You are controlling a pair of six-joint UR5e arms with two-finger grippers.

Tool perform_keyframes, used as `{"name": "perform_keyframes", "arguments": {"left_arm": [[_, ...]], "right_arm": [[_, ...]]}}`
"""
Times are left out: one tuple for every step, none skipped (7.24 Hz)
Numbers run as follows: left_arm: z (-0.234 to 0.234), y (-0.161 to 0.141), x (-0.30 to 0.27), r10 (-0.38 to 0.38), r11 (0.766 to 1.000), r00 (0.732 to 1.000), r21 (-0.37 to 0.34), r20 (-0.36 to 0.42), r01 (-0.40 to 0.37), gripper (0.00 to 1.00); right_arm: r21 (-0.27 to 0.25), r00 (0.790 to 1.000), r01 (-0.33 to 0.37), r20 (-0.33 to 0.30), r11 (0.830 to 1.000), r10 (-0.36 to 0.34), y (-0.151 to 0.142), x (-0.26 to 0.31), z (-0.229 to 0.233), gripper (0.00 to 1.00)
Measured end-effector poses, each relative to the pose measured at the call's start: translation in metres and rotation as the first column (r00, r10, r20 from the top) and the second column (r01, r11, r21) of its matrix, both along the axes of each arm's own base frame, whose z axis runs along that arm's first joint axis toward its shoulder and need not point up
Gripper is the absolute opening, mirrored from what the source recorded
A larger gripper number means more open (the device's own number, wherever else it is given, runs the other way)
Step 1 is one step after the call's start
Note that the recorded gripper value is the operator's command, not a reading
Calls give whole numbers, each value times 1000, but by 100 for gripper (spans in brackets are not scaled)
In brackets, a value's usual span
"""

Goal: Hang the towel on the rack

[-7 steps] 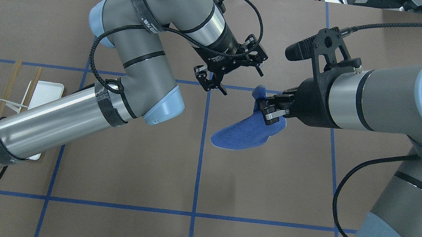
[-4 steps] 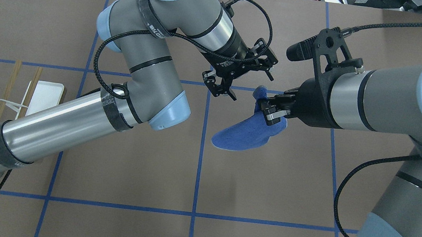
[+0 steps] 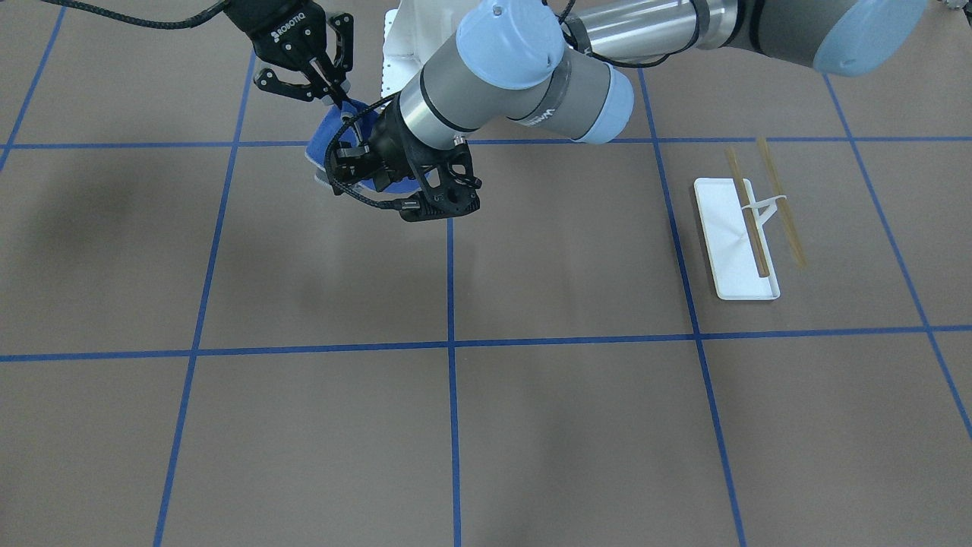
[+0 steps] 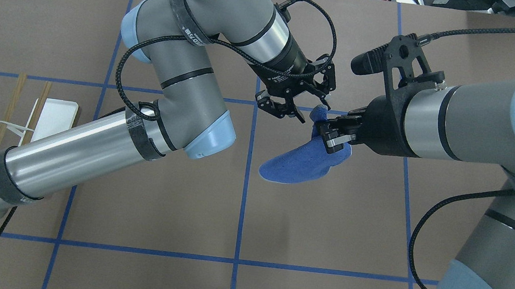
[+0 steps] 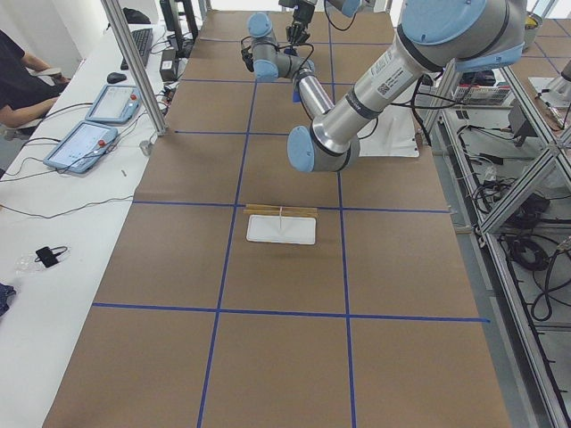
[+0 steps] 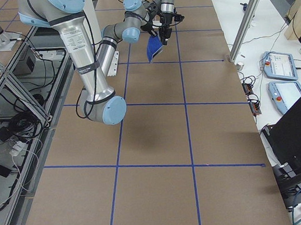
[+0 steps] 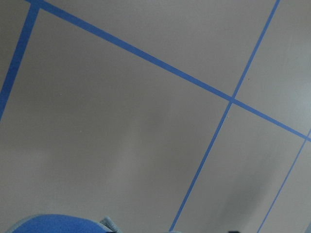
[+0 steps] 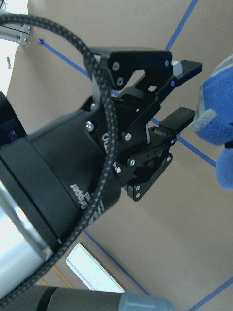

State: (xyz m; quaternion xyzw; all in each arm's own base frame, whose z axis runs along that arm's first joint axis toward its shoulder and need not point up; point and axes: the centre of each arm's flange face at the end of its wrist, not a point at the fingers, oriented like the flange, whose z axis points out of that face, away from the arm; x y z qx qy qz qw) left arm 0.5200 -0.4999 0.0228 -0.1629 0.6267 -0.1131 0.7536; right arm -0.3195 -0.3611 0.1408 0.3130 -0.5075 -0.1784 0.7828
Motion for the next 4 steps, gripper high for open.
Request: {"name": "perform_keyframes", "arguments": {"left_arm": [[-1, 2, 1, 6, 1000, 1000, 2, -3, -6, 34], [-3, 4, 2, 12, 1000, 1000, 3, -6, -12, 35], [-4, 6, 3, 16, 1000, 1000, 5, -8, -16, 45], [-6, 8, 5, 20, 1000, 1000, 6, -10, -20, 49]], "right_arm": [[0, 1000, -1, -1, 1000, 1, 0, 0, 0, 0], [-1, 1000, -1, -1, 1000, 1, 0, 0, 0, 0], [-1, 1000, -1, -1, 1000, 1, 0, 1, 1, 0], [0, 1000, -1, 0, 1000, 1, 0, 1, 0, 0]]}}
